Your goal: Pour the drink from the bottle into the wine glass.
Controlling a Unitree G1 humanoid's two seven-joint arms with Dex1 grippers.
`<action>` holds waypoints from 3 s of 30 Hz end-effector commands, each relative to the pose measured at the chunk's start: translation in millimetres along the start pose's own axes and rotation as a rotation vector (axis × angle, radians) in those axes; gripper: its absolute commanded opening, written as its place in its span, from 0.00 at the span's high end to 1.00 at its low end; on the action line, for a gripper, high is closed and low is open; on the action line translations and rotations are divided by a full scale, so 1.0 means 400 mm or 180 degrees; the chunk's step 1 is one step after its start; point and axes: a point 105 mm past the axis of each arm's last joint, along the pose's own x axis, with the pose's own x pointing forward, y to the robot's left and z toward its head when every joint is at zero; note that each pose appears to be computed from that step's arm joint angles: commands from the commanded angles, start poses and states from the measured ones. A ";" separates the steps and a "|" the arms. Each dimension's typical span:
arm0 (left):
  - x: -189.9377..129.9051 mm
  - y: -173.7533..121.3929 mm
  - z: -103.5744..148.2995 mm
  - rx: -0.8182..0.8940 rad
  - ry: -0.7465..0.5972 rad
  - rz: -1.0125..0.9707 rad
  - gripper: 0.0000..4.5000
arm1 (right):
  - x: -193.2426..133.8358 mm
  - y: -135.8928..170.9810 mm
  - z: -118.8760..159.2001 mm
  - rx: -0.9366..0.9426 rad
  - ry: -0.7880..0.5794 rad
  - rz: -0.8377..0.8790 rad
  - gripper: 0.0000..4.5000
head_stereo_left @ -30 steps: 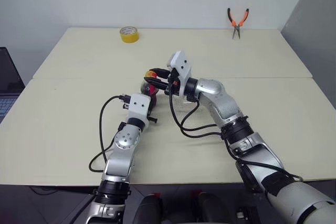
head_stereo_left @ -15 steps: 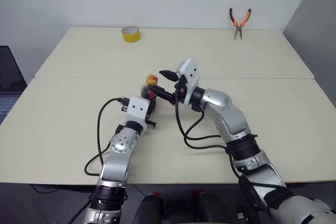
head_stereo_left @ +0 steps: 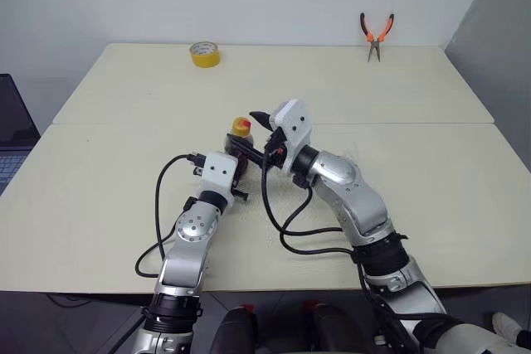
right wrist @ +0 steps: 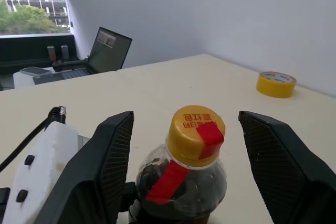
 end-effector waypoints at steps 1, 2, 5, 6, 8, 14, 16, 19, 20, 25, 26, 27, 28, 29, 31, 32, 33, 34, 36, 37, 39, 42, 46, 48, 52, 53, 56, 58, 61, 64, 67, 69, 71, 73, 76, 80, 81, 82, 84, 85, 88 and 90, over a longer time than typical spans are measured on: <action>0.000 0.007 0.053 0.0023 -0.0265 0.0025 0.82 | 0.013 -0.010 0.032 -0.0117 -0.0134 -0.0182 0.24; -0.001 0.008 0.053 0.0022 -0.0264 0.0026 0.82 | 0.014 -0.013 0.032 -0.0105 -0.0138 -0.0212 0.24; -0.001 0.007 0.051 0.0021 -0.0258 0.0021 0.82 | 0.015 -0.018 0.031 -0.0095 -0.0132 -0.0243 0.24; -0.001 0.007 0.050 0.0021 -0.0257 0.0019 0.82 | 0.016 -0.020 0.031 -0.0090 -0.0128 -0.0252 0.24; -0.001 0.007 0.049 0.0018 -0.0255 0.0018 0.82 | 0.016 -0.030 0.029 -0.0071 -0.0113 -0.0314 0.24; 0.000 0.007 0.046 0.0011 -0.0251 0.0032 0.82 | -0.005 -0.058 0.014 0.0095 -0.0071 -0.0455 0.24; -0.001 0.007 0.045 0.0008 -0.0249 0.0035 0.82 | -0.018 -0.067 0.007 0.0143 -0.0037 -0.0494 0.24; -0.001 0.008 0.044 0.0004 -0.0247 0.0040 0.83 | -0.032 -0.080 -0.003 0.0158 0.0015 -0.0546 0.24; -0.001 0.009 0.044 0.0003 -0.0248 0.0042 0.83 | -0.038 -0.087 -0.006 0.0170 0.0032 -0.0581 0.24; -0.002 0.012 0.043 0.0003 -0.0248 0.0058 0.83 | -0.065 -0.111 -0.015 0.0194 0.0077 -0.0698 0.24; -0.001 0.013 0.043 0.0004 -0.0248 0.0060 0.83 | -0.070 -0.115 -0.016 0.0196 0.0079 -0.0721 0.24; -0.001 0.014 0.043 0.0004 -0.0248 0.0064 0.83 | -0.078 -0.124 -0.017 0.0203 0.0085 -0.0766 0.24; -0.001 0.015 0.043 0.0002 -0.0246 0.0071 0.83 | -0.090 -0.134 -0.018 0.0200 0.0095 -0.0811 0.24; -0.001 0.016 0.043 0.0002 -0.0246 0.0075 0.83 | -0.100 -0.143 -0.020 0.0194 0.0109 -0.0848 0.24; -0.001 0.016 0.043 -0.0003 -0.0247 0.0079 0.83 | -0.115 -0.150 -0.023 0.0183 0.0137 -0.0873 0.24; 0.000 0.017 0.043 -0.0004 -0.0248 0.0080 0.83 | -0.119 -0.150 -0.024 0.0182 0.0147 -0.0874 0.24; 0.000 0.017 0.044 -0.0006 -0.0250 0.0083 0.83 | -0.123 -0.149 -0.025 0.0186 0.0159 -0.0870 0.24; 0.001 0.018 0.044 -0.0007 -0.0251 0.0087 0.83 | -0.126 -0.146 -0.027 0.0189 0.0176 -0.0845 0.24; 0.001 0.020 0.044 -0.0010 -0.0253 0.0094 0.83 | -0.130 -0.137 -0.028 0.0197 0.0197 -0.0796 0.24; 0.001 0.020 0.045 -0.0013 -0.0254 0.0096 0.83 | -0.131 -0.132 -0.028 0.0197 0.0202 -0.0774 0.24; 0.002 0.020 0.045 -0.0015 -0.0256 0.0097 0.83 | -0.127 -0.113 -0.013 0.0186 0.0156 -0.0679 0.24; 0.002 0.019 0.045 -0.0015 -0.0256 0.0095 0.83 | -0.115 -0.084 0.012 0.0172 0.0083 -0.0532 0.24; 0.004 0.017 0.045 -0.0012 -0.0255 0.0078 0.83 | -0.073 -0.023 0.053 0.0085 -0.0034 -0.0228 0.24; 0.005 0.014 0.047 -0.0012 -0.0259 0.0065 0.83 | -0.044 -0.006 0.062 0.0041 -0.0056 -0.0192 0.24; 0.007 0.010 0.048 -0.0012 -0.0265 0.0045 0.83 | -0.001 0.003 0.068 -0.0070 -0.0083 -0.0195 0.24; 0.007 0.009 0.049 -0.0011 -0.0266 0.0041 0.83 | 0.008 0.004 0.071 -0.0082 -0.0097 -0.0195 0.24; 0.008 0.007 0.050 -0.0009 -0.0270 0.0035 0.83 | 0.027 0.008 0.077 -0.0115 -0.0129 -0.0162 0.24; 0.009 0.007 0.050 -0.0006 -0.0273 0.0032 0.83 | 0.039 0.012 0.076 -0.0150 -0.0127 -0.0124 0.24; 0.010 0.006 0.051 -0.0002 -0.0277 0.0035 0.83 | 0.049 0.006 0.067 -0.0229 -0.0095 -0.0126 0.24; 0.010 0.006 0.051 -0.0003 -0.0279 0.0038 0.83 | 0.050 -0.009 0.059 -0.0271 -0.0068 -0.0181 0.24; 0.009 0.005 0.052 -0.0003 -0.0280 0.0033 0.83 | 0.045 -0.019 0.049 -0.0296 -0.0029 -0.0206 0.24; 0.010 0.004 0.052 -0.0002 -0.0282 0.0030 0.83 | 0.041 -0.027 0.043 -0.0309 0.0002 -0.0247 0.24; 0.010 0.004 0.053 -0.0001 -0.0283 0.0027 0.83 | 0.038 -0.035 0.037 -0.0317 0.0030 -0.0290 0.24; 0.011 0.004 0.055 0.0001 -0.0289 0.0021 0.83 | 0.031 -0.047 0.033 -0.0293 0.0041 -0.0379 0.24; 0.011 0.005 0.055 0.0004 -0.0288 0.0025 0.83 | 0.018 -0.059 0.030 -0.0150 0.0029 -0.0450 0.24; 0.010 0.006 0.055 0.0001 -0.0287 0.0031 0.83 | -0.002 -0.070 0.019 -0.0065 0.0065 -0.0498 0.24; 0.010 0.006 0.055 0.0000 -0.0287 0.0033 0.83 | -0.006 -0.071 0.017 -0.0057 0.0074 -0.0506 0.24; 0.009 0.006 0.055 -0.0001 -0.0286 0.0034 0.83 | -0.010 -0.075 0.015 -0.0046 0.0082 -0.0526 0.24; 0.009 0.008 0.054 -0.0002 -0.0285 0.0039 0.83 | -0.023 -0.083 0.010 -0.0005 0.0100 -0.0563 0.24; 0.009 0.009 0.054 -0.0003 -0.0285 0.0042 0.83 | -0.029 -0.086 0.009 0.0006 0.0108 -0.0576 0.24; 0.009 0.012 0.052 -0.0005 -0.0281 0.0054 0.83 | -0.051 -0.099 0.001 0.0029 0.0149 -0.0632 0.24; 0.008 0.012 0.052 -0.0007 -0.0280 0.0055 0.83 | -0.064 -0.108 -0.004 0.0031 0.0179 -0.0673 0.24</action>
